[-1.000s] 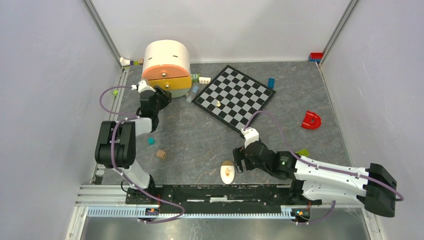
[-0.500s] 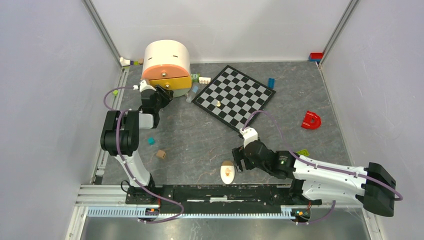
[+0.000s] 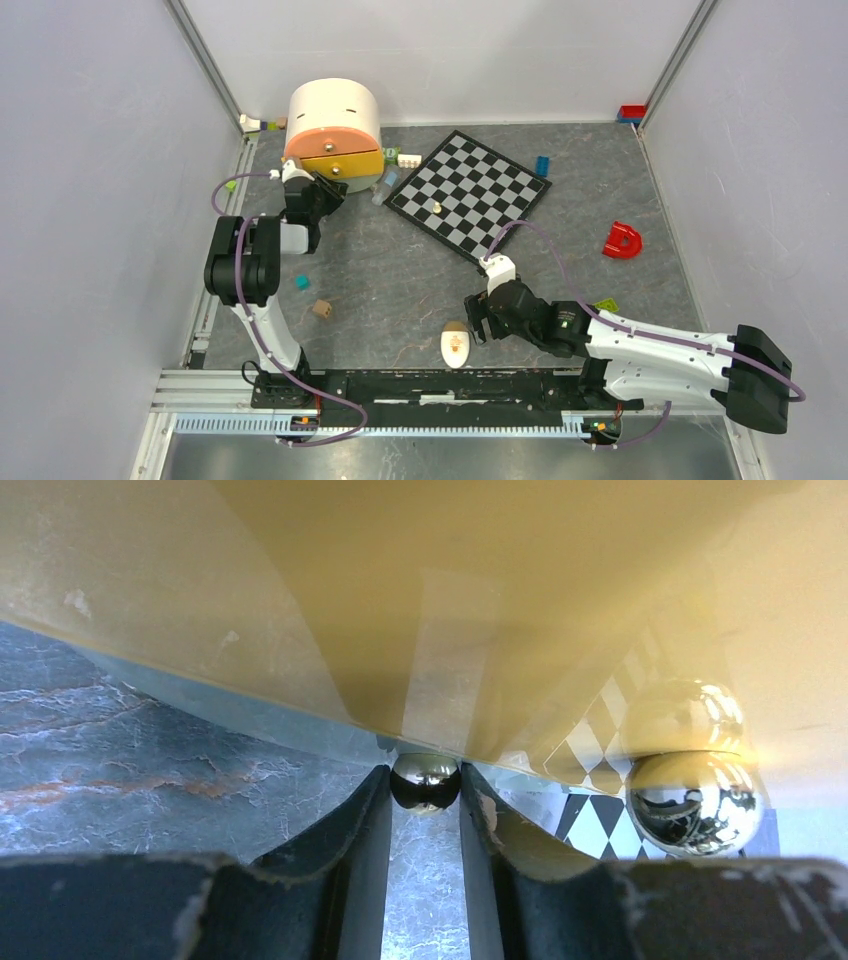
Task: Organize the makeup
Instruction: Open the drawer in the storage box.
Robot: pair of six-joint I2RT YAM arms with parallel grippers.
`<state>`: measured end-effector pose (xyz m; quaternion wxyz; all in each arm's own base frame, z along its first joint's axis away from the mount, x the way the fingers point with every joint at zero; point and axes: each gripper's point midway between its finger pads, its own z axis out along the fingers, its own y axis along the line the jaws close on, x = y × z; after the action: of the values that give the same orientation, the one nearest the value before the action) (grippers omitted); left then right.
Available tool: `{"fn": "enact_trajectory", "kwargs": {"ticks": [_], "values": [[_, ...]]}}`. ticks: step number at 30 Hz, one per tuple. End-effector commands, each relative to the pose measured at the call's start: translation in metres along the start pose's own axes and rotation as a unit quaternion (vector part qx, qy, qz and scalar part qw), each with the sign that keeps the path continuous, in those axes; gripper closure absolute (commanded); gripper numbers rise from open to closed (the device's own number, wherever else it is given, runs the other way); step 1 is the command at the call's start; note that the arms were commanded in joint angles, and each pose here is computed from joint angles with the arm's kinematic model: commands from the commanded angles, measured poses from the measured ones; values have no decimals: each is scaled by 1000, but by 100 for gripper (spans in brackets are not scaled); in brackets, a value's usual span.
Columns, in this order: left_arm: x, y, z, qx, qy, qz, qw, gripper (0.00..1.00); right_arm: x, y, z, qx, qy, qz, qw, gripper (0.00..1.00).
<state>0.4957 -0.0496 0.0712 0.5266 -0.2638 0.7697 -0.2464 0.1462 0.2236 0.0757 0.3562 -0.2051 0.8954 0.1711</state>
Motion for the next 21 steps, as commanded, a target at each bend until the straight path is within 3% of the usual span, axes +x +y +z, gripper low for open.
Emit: {"fn": "enact_trajectory", "kwargs": {"ticks": [1,21], "values": [[-23,-18,3,28,-27,-19,999,65,-21,8,-3,-8,-24,5,1000,14],[8,-20,-58,33,4,-53,998,63,-12,7,-10,-29,-30,26,999,14]]}}
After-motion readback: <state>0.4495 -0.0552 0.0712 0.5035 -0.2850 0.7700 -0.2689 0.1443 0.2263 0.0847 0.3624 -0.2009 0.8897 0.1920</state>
